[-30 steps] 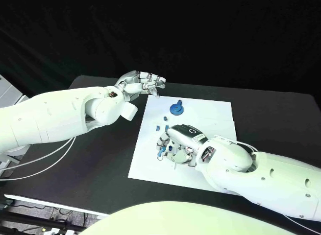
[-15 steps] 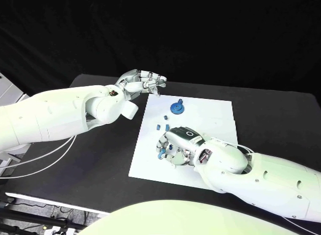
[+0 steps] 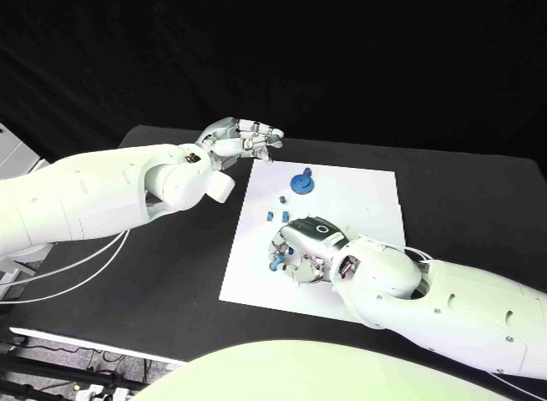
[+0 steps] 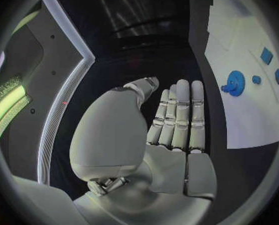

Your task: Assemble the parts on the task board

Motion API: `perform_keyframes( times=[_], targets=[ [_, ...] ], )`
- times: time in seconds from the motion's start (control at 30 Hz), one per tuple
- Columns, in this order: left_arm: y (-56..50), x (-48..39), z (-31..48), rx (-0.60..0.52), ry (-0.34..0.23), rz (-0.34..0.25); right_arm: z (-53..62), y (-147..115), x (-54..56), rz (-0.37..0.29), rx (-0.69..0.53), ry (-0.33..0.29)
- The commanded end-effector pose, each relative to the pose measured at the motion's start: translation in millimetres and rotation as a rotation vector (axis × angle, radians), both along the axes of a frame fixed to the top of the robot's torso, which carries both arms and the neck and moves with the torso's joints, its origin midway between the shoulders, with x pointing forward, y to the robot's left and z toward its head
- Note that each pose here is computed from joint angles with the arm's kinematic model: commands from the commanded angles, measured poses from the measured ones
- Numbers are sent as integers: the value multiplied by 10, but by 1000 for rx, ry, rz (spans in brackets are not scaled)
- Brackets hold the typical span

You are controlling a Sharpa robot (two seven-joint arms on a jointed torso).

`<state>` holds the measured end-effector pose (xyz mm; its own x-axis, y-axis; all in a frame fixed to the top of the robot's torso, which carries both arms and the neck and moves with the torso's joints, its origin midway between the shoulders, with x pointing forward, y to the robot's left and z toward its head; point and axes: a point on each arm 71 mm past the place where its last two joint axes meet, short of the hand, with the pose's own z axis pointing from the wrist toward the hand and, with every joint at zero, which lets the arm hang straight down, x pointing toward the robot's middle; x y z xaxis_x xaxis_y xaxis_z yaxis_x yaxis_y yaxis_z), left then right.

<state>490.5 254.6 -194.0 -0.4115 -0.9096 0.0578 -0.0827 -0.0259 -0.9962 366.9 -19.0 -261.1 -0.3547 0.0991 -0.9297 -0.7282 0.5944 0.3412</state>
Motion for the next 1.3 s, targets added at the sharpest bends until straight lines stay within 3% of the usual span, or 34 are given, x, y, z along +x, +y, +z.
perform_keyframes(
  times=[0.03,0.3,0.6,0.9,1.3],
  targets=[
    [-22,-7,10,-14,0,-17,-15,20,-21,19,-48,-27],
    [-20,-8,9,-13,2,-18,-14,46,-41,22,-54,-48],
    [-20,-9,8,-12,3,-18,-35,84,-59,41,-46,-31],
    [-14,-11,8,-12,5,-18,-39,56,-29,15,-22,-42],
    [-4,-12,6,-11,8,-19,75,-84,-54,-27,109,-73]
  ],
)
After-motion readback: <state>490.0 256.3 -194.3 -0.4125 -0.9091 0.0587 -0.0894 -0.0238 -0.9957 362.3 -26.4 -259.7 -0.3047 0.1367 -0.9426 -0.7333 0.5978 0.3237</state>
